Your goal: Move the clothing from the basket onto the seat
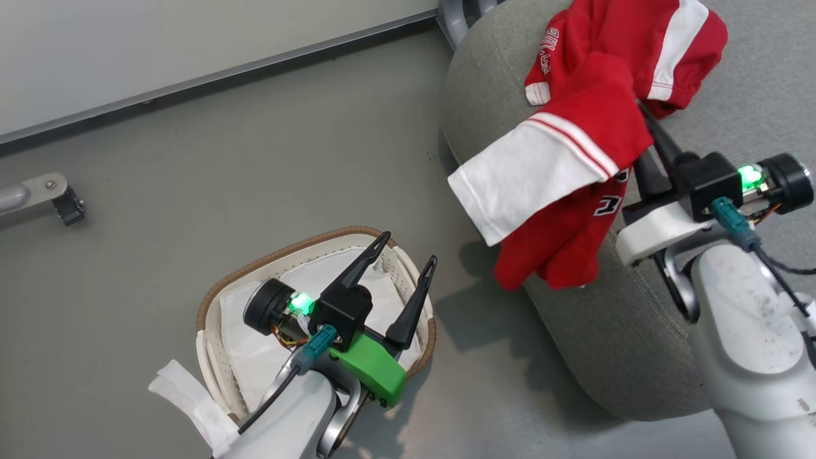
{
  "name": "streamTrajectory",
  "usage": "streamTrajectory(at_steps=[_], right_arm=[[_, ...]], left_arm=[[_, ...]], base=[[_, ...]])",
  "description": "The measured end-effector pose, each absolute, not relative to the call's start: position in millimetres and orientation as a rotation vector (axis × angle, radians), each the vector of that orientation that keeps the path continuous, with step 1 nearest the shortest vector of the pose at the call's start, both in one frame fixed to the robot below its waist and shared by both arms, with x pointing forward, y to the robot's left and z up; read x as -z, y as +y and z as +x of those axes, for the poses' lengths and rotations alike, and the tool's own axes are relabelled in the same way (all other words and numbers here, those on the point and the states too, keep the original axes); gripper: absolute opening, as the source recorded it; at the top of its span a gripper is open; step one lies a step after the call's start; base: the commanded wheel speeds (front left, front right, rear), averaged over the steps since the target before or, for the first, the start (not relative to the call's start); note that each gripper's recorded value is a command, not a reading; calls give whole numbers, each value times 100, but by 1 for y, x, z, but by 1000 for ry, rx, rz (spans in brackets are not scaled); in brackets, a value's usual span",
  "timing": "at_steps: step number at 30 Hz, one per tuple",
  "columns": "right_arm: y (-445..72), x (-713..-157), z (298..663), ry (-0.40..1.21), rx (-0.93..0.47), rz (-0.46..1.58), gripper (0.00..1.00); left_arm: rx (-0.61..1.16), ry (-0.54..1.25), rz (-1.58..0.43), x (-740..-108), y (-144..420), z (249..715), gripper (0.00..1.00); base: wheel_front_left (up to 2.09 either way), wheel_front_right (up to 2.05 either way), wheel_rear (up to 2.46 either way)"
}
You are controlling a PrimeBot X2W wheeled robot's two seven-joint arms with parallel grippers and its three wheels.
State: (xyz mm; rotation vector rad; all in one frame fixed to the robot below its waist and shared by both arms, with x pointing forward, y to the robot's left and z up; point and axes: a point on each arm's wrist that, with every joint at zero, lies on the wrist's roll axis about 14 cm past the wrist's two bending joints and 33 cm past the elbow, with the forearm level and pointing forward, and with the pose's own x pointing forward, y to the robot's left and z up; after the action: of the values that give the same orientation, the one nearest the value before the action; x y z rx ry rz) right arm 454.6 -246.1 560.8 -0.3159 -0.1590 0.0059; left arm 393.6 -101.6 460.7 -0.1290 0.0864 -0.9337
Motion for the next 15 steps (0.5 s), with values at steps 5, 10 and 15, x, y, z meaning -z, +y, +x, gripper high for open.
streamTrajectory(at_steps=[5, 10, 15], right_arm=[[-250, -596, 479, -238, -28, -364, 0], [-269, -661, 513, -358, -19, -477, 0], [-306, -722, 533, -432, 74, -576, 0]], left_arm=[[906, 75, -137, -465, -93, 395, 100], [873, 69, -143, -465, -81, 398, 100], [846, 91, -144, -454, -71, 402, 100]], base=[[0, 0, 0], [0, 0, 0], [0, 0, 0]])
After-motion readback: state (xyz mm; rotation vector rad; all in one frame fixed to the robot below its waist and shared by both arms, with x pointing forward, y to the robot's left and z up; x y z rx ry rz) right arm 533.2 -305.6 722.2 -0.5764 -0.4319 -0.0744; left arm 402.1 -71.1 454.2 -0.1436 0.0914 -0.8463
